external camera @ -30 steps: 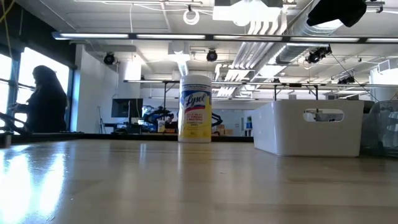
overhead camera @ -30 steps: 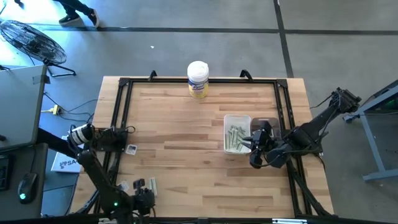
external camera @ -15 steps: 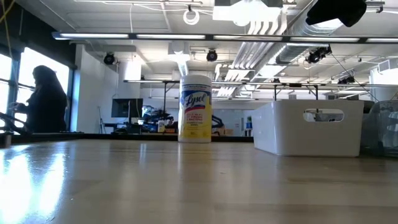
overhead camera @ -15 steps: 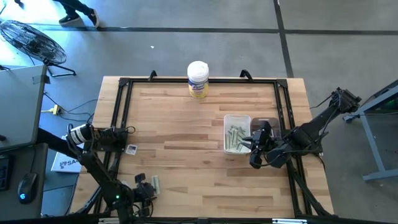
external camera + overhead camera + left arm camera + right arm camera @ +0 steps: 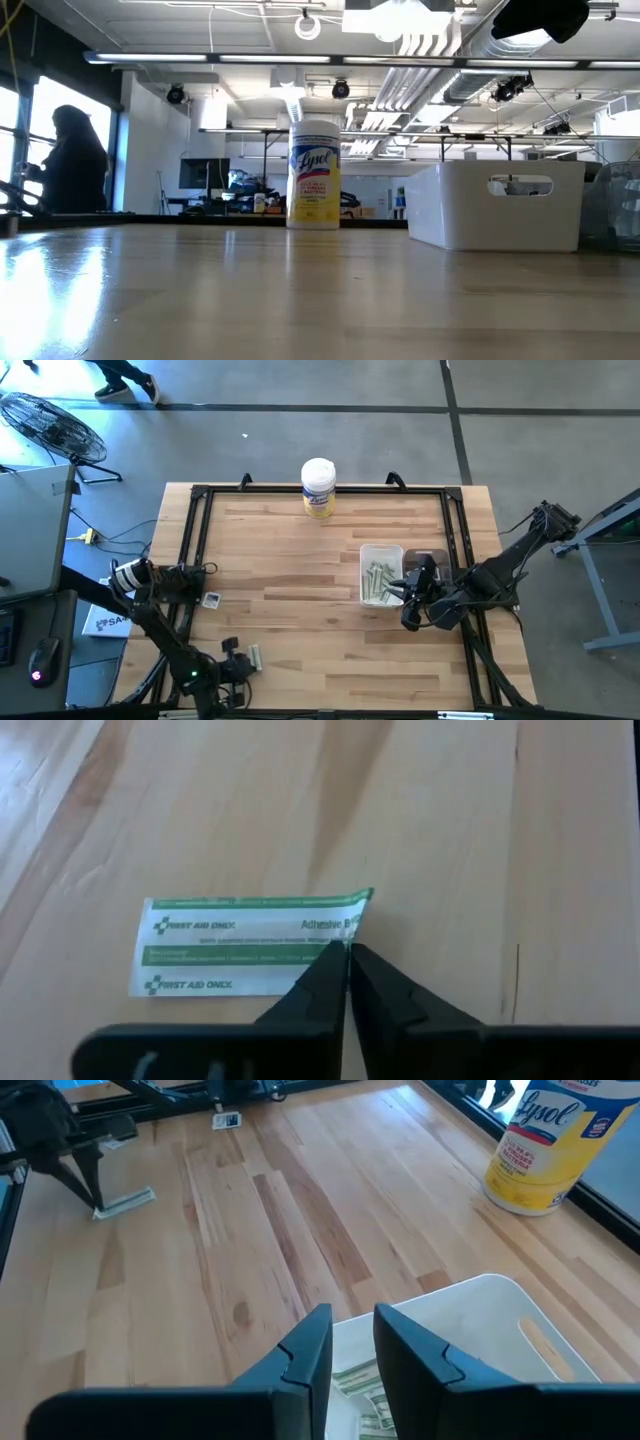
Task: Pick & Place First Aid Supplies
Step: Put the green bandage pack into the white bin
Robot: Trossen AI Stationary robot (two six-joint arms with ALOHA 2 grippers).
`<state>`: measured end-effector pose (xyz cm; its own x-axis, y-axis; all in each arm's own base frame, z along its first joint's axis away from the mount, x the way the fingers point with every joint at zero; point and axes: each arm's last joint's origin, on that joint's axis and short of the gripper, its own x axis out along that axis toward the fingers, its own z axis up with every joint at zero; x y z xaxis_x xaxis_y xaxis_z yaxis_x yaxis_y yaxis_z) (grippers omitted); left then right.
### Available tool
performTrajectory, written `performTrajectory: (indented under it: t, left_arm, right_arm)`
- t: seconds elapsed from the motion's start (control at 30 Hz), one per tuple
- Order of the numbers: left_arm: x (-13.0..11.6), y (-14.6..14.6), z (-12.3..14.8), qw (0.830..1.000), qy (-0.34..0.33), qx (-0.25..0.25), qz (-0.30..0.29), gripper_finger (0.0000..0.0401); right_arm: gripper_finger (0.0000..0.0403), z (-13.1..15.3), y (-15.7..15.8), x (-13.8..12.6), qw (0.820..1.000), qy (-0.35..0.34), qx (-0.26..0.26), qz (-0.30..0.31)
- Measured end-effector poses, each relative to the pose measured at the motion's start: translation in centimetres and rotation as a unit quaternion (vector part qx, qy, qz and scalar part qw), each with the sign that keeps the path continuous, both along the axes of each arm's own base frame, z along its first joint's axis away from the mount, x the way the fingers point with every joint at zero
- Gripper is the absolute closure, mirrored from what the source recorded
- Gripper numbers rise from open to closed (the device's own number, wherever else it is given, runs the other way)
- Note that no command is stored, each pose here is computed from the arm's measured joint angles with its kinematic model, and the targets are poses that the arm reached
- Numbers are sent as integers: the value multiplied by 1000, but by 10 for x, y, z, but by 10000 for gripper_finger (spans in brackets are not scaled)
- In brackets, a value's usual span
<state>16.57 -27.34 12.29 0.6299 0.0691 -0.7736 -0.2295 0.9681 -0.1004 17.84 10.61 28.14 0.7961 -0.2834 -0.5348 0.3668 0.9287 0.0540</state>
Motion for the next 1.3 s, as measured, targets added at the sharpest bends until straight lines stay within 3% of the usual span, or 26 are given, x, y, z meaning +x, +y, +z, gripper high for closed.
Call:
performTrajectory:
  t: [0.3,0.47,0.63,0.9,1.13,1.3]
  left_arm:
    - [73,15,23,995,-53,39,-70,397]
    - [129,49,41,990,-85,62,-91,396]
    - [174,93,60,981,-124,122,-88,396]
    - [217,142,95,958,-193,196,-80,396]
    - [239,167,126,947,-239,205,-68,399]
    - [266,189,119,945,-250,195,-81,400]
  right_arm:
    - [331,0,0,0,1000,-2,0,-1]
    - [331,-1,4,-1,999,16,19,30]
    - [331,-2,15,-9,996,33,48,73]
    - [331,-2,24,-16,996,20,29,83]
    - [331,-2,23,-16,996,18,19,82]
    - [331,-1,23,-16,997,13,8,77]
